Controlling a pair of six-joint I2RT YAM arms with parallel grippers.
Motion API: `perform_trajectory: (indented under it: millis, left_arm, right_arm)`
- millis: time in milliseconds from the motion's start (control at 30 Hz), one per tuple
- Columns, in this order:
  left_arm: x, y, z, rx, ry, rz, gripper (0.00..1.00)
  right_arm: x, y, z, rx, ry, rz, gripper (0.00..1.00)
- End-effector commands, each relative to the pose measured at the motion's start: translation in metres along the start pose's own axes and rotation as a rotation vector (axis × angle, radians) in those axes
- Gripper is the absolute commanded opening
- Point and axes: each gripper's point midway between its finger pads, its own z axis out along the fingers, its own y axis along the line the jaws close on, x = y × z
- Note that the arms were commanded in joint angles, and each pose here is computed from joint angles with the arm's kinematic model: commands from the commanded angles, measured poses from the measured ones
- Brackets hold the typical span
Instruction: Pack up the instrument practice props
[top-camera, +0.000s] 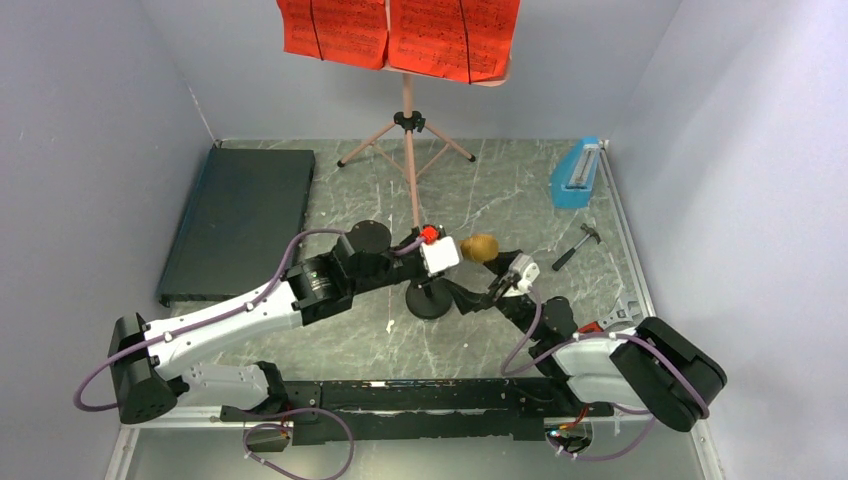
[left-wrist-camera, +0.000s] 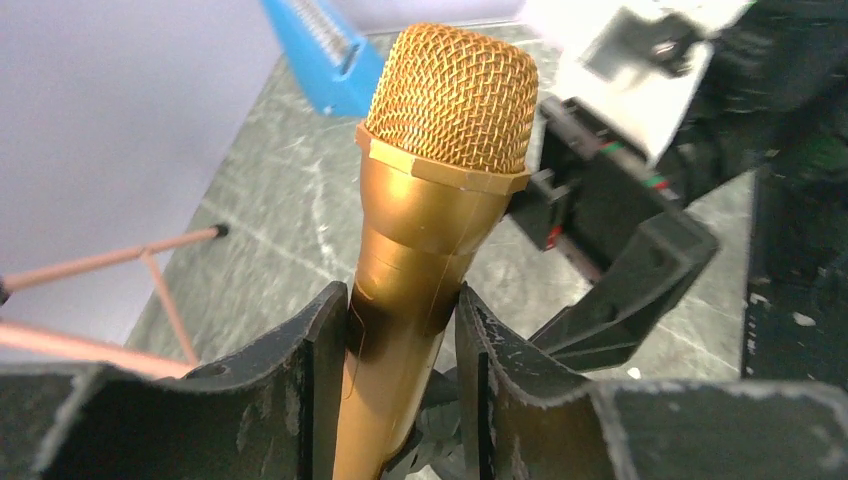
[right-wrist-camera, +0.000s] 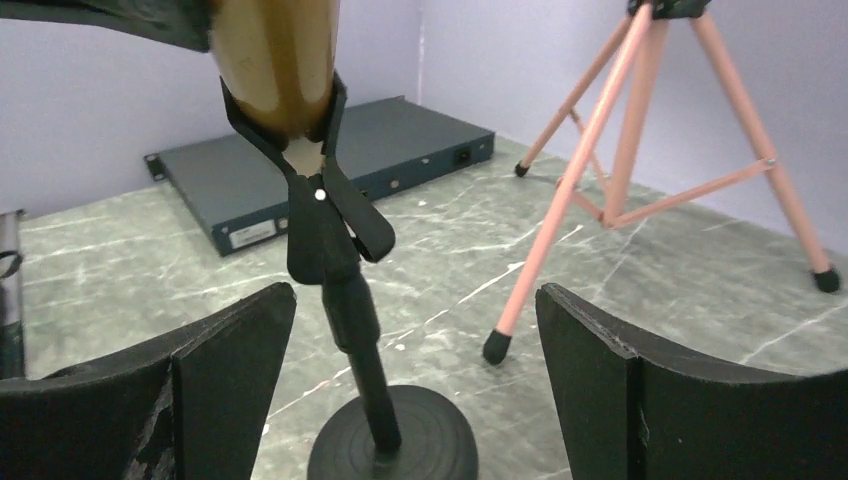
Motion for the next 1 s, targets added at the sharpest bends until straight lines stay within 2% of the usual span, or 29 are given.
perform_trajectory:
  millis: [0, 167, 367, 467, 700, 967]
  left_arm:
    - [-0.007, 0.026, -0.009, -0.144, -0.022, -0.096, 0.10]
    - [-0.004, 0.025, -0.009, -0.142, -0.017, -0.092, 0.10]
    - [-0.002, 0.025, -0.007, -0.138, -0.003, -0.082, 0.09]
    - [-0.003, 0.026, -0.006, -0.139, -0.006, -0.080, 0.09]
    - [-0.008, 0.027, -0.006, -0.139, -0.020, -0.089, 0.09]
    - [-0.014, 0.021, -0.007, -0.104, -0.035, -0.099, 0.09]
  right_arm:
    - [-0.050, -0.013, -0.012, 0.065, -0.198, -0.075, 0.97]
    - [-0.052, -0.022, -0.016, 0.120, -0.182, -0.059, 1.00]
    - [-0.047, -0.016, 0.002, 0.050, -0.011, -0.152, 1.00]
    - [-0.051, -0.022, 0.008, 0.087, 0.015, -0.118, 1.00]
    - [-0.058, -0.001, 0.017, -0.060, -0.060, -0.166, 0.96]
    - [-0.048, 0.018, 0.017, -0.249, -0.101, -0.128, 0.95]
